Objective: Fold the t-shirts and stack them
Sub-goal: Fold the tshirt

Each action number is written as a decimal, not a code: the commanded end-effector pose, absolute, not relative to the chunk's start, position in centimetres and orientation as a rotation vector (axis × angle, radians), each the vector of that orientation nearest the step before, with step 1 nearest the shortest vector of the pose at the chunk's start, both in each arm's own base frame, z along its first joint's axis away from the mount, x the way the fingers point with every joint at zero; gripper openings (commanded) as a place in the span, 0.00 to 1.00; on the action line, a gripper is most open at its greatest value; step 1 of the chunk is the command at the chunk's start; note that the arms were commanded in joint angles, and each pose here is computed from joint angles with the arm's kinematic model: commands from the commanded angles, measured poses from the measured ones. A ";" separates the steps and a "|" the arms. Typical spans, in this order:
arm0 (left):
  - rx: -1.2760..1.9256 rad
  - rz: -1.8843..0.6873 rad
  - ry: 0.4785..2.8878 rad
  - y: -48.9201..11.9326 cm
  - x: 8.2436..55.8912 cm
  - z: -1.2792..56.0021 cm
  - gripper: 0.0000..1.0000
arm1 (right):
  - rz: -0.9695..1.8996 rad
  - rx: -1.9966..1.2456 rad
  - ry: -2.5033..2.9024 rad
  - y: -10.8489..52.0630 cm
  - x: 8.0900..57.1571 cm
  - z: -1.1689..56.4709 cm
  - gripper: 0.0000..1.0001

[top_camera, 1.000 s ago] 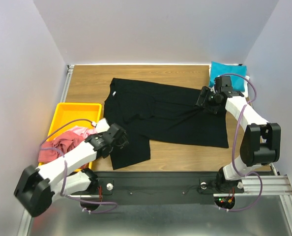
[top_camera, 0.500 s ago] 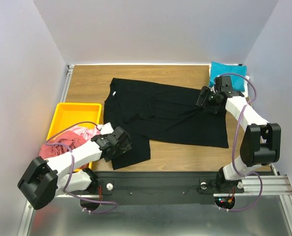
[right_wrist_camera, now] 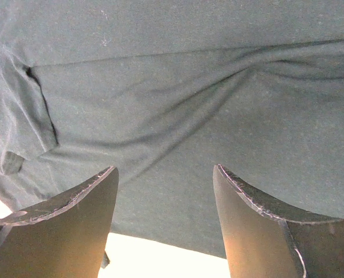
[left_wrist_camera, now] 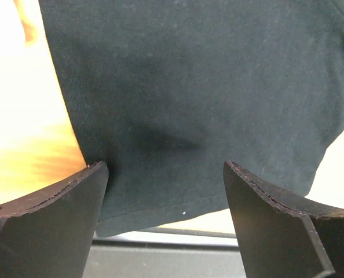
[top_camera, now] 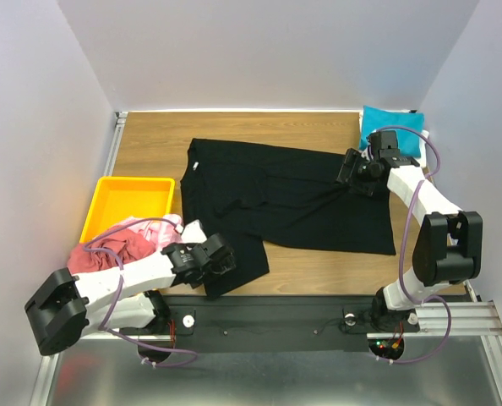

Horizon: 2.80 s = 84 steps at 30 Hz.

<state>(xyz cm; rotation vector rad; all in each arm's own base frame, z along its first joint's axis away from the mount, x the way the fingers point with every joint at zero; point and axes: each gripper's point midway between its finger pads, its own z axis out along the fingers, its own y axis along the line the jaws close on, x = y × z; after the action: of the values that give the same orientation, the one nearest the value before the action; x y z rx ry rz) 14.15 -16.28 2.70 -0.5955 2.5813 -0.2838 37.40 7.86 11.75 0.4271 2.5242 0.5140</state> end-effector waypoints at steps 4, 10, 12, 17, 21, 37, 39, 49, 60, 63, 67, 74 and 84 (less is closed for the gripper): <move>-0.750 -0.227 2.594 -15.7 12.3 2.6 0.93 | 0.534 0.402 2.540 8.0 37.2 11.0 0.72; -0.750 -0.154 2.569 -16.1 12.6 4.6 0.92 | 0.512 0.399 2.537 7.7 37.2 11.1 0.72; -0.751 -0.150 2.579 -16.0 12.3 4.5 0.88 | 0.503 0.399 2.539 7.6 37.2 11.0 0.72; -0.718 -0.159 2.593 -16.0 12.1 4.9 0.79 | 0.489 0.398 2.546 7.4 37.2 10.7 0.72; -0.648 -0.139 2.650 -16.2 11.5 5.1 0.79 | 0.488 0.396 2.553 7.4 37.1 10.5 0.72; -0.484 -0.130 2.793 -16.8 9.5 -0.1 0.76 | 0.443 0.389 2.538 6.8 37.2 10.9 0.72; -0.477 -0.122 2.794 -16.7 9.5 -0.3 0.59 | 0.440 0.389 2.535 6.7 37.2 11.0 0.72; -0.413 -0.122 2.820 -17.1 9.4 -0.9 0.21 | 0.448 0.412 2.538 6.5 37.0 11.0 0.72; -0.396 -0.221 2.766 -18.0 10.3 1.3 0.00 | 0.454 0.433 2.537 6.2 36.6 11.0 0.72; -0.407 -0.262 2.716 -18.5 11.2 3.3 0.00 | 0.443 0.461 2.531 5.6 36.1 11.0 0.72; -0.438 -0.315 2.660 -19.0 12.3 6.0 0.00 | 0.338 0.559 2.513 2.8 35.0 10.7 0.72; -0.494 -0.399 2.548 -18.3 14.2 9.9 0.00 | 0.146 0.771 2.490 -1.6 30.2 10.0 0.72; -0.484 -0.466 2.456 -16.9 17.1 12.6 0.00 | -0.031 1.109 2.504 -5.7 25.3 7.2 0.75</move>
<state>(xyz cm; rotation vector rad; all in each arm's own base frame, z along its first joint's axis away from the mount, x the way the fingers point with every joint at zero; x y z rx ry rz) 15.61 -17.24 10.82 -0.5519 2.4996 -0.4646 26.82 -4.42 7.74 0.9521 2.5301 0.0097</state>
